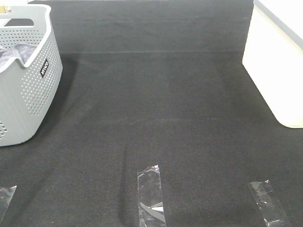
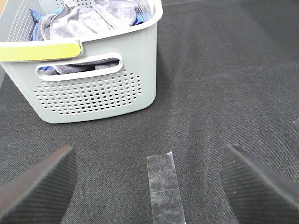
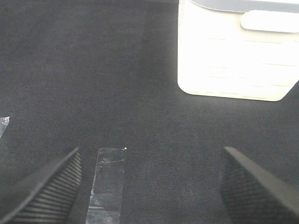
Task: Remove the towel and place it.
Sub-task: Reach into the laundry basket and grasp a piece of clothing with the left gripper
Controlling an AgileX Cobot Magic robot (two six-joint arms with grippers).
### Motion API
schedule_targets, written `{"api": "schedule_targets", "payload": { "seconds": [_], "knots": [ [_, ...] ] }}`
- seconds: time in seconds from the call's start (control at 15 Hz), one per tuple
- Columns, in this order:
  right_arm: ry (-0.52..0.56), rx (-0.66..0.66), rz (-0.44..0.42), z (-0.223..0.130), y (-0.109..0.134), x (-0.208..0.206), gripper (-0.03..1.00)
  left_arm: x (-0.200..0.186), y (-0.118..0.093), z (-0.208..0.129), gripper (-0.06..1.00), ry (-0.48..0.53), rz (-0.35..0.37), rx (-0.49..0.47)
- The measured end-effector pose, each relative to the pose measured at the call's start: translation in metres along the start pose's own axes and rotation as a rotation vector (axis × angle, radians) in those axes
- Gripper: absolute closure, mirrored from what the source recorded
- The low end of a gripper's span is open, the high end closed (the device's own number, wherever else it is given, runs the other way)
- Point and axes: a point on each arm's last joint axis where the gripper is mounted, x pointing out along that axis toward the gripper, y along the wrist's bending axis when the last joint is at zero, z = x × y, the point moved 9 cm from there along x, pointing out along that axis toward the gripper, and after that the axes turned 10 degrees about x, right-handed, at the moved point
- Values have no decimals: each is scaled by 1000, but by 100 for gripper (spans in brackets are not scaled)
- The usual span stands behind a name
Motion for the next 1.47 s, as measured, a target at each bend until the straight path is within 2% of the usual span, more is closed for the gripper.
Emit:
{"api": "schedule_targets", "payload": {
  "seconds": [1.47],
  "knots": [
    [0, 0, 0, 0, 0, 0, 21, 0, 0, 0, 14, 0, 0, 0]
  ]
}}
